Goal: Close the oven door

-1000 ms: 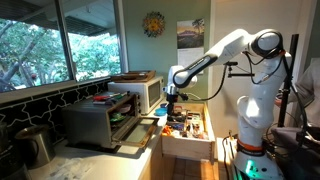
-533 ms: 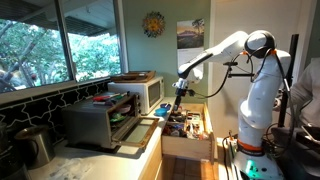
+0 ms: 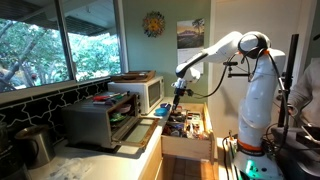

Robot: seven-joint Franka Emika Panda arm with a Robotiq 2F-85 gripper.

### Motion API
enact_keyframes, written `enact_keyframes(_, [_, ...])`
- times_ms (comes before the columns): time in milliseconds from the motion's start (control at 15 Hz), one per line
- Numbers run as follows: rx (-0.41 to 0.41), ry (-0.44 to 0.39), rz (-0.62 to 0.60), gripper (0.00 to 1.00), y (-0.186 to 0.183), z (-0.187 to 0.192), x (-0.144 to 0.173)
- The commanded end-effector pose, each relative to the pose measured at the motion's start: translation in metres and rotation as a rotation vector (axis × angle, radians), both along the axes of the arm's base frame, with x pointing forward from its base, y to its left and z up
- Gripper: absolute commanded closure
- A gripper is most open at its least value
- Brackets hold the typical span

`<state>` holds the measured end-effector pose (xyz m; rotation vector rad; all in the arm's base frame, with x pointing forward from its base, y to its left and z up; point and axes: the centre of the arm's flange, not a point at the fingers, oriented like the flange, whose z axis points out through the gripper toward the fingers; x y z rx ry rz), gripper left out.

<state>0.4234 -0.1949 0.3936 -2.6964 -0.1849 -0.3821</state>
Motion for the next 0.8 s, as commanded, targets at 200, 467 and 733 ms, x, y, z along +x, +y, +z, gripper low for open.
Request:
enact_keyframes(200, [0.027, -0.047, 0.124, 0.00, -0.038, -0.015, 0.040])
enact_keyframes(467, [0.096, -0.068, 0.120, 0.00, -0.023, -0.014, 0.034])
enact_keyframes(733, [0.111, -0.071, 0.126, 0.00, -0.024, -0.017, 0.039])
